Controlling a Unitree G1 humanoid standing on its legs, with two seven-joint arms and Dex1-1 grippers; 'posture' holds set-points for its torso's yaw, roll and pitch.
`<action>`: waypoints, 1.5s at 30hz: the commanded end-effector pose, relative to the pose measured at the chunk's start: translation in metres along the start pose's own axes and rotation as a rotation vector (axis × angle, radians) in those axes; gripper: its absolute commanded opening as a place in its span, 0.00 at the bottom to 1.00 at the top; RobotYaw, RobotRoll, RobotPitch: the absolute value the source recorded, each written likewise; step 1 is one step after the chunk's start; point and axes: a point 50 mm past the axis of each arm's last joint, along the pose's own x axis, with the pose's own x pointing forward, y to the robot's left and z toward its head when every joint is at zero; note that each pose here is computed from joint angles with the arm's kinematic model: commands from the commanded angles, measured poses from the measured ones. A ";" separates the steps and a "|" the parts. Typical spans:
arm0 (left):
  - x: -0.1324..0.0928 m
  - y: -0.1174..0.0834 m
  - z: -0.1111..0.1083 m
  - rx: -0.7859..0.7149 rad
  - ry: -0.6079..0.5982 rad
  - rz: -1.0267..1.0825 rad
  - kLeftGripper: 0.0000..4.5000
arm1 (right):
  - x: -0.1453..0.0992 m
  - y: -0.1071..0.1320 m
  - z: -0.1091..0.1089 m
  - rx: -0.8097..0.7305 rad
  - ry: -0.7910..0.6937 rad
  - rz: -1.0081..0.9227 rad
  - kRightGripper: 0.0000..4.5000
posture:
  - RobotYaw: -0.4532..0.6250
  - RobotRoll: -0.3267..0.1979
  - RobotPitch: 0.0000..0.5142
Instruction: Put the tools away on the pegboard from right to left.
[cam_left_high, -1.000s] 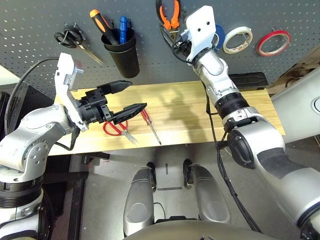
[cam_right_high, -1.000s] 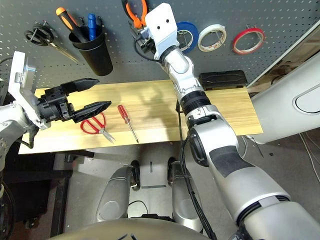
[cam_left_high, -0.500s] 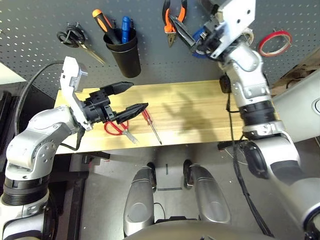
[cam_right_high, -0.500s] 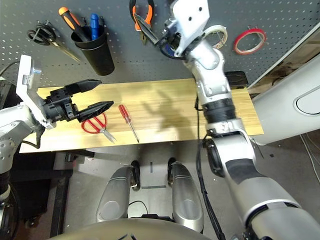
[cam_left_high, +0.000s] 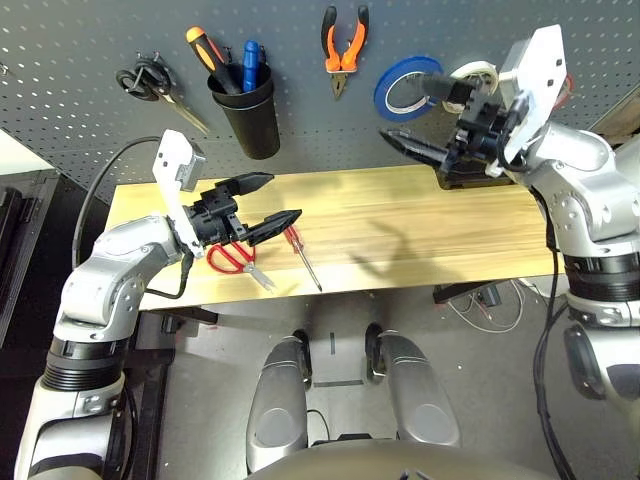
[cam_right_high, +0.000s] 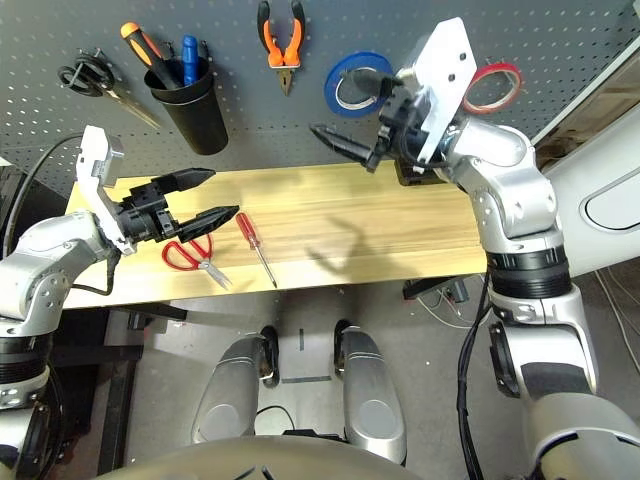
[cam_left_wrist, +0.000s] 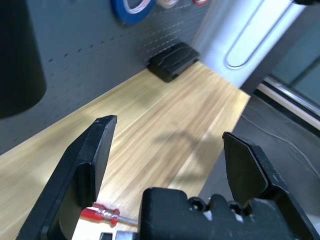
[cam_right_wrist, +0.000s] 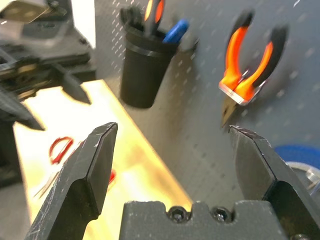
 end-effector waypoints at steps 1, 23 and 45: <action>0.006 0.003 -0.025 0.013 0.155 0.075 1.00 | -0.006 0.011 -0.022 0.055 0.063 0.038 0.99 | 0.35 0.62 0.23; 0.075 0.002 -0.090 -0.262 0.487 0.439 1.00 | -0.046 0.040 -0.100 0.143 0.185 0.269 0.99 | 0.36 0.62 0.17; 0.108 0.001 -0.147 -0.283 0.672 0.633 1.00 | -0.062 0.052 -0.104 0.142 0.200 0.340 0.99 | 0.29 0.62 0.24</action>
